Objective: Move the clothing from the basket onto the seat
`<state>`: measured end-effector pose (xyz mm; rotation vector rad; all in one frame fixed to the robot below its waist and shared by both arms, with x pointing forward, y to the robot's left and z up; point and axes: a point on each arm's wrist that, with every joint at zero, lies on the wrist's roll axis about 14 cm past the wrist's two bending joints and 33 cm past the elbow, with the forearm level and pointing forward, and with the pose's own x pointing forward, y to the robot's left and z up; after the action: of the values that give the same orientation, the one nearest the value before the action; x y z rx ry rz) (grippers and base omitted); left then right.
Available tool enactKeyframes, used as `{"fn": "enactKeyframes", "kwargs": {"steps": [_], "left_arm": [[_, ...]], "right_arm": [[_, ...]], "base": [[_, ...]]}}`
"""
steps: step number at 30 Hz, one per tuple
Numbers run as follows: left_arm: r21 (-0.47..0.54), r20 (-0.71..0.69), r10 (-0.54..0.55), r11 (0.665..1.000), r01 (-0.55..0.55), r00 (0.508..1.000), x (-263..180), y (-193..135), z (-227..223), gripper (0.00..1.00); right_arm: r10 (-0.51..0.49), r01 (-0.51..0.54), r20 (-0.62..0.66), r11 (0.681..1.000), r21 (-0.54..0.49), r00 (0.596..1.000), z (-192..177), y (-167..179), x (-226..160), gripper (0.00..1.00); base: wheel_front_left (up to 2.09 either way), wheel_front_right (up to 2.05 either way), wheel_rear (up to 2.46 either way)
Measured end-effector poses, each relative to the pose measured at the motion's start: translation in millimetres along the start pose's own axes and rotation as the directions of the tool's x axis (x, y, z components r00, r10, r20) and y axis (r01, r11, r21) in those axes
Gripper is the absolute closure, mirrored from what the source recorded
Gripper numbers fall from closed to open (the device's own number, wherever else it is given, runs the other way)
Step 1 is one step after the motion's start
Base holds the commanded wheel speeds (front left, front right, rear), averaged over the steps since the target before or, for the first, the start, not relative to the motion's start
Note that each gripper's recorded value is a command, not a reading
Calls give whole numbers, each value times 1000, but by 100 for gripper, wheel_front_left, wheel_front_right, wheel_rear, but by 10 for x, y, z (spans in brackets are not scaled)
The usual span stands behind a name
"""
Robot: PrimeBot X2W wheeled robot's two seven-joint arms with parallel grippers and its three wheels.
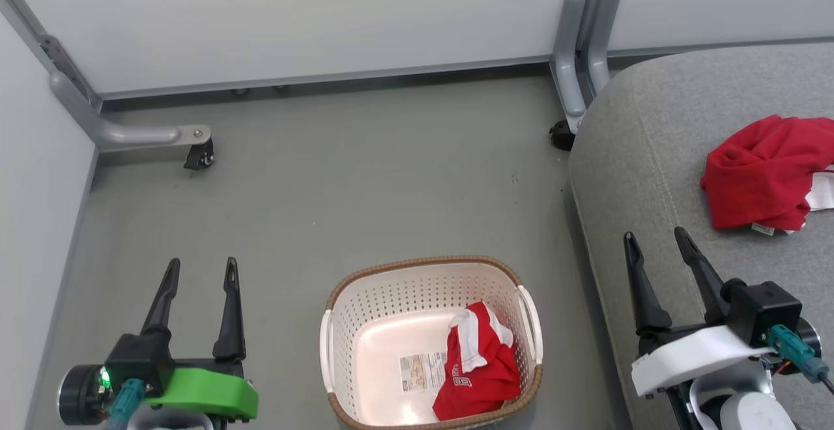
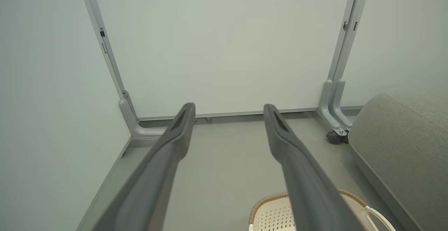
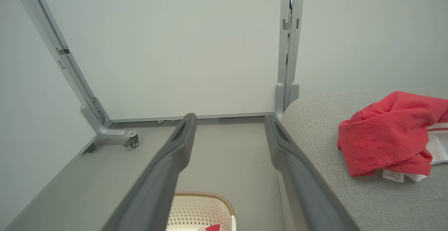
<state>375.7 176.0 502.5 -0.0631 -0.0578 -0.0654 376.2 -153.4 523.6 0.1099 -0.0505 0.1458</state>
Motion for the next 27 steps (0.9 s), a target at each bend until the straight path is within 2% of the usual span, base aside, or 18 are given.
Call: {"fn": "enactKeyframes", "kwargs": {"steps": [6,27], "left_arm": [[4,-6,-1,1000,1,1000,-87,5,-15,0],[4,-22,6,1000,-6,1000,-104,8,-85,0]], "right_arm": [[6,-6,0,1000,-2,1000,43,35,-105,0],[19,-19,1,1000,-3,1000,76,78,-97,0]], "base": [[0,0,0],[0,0,0]]}}
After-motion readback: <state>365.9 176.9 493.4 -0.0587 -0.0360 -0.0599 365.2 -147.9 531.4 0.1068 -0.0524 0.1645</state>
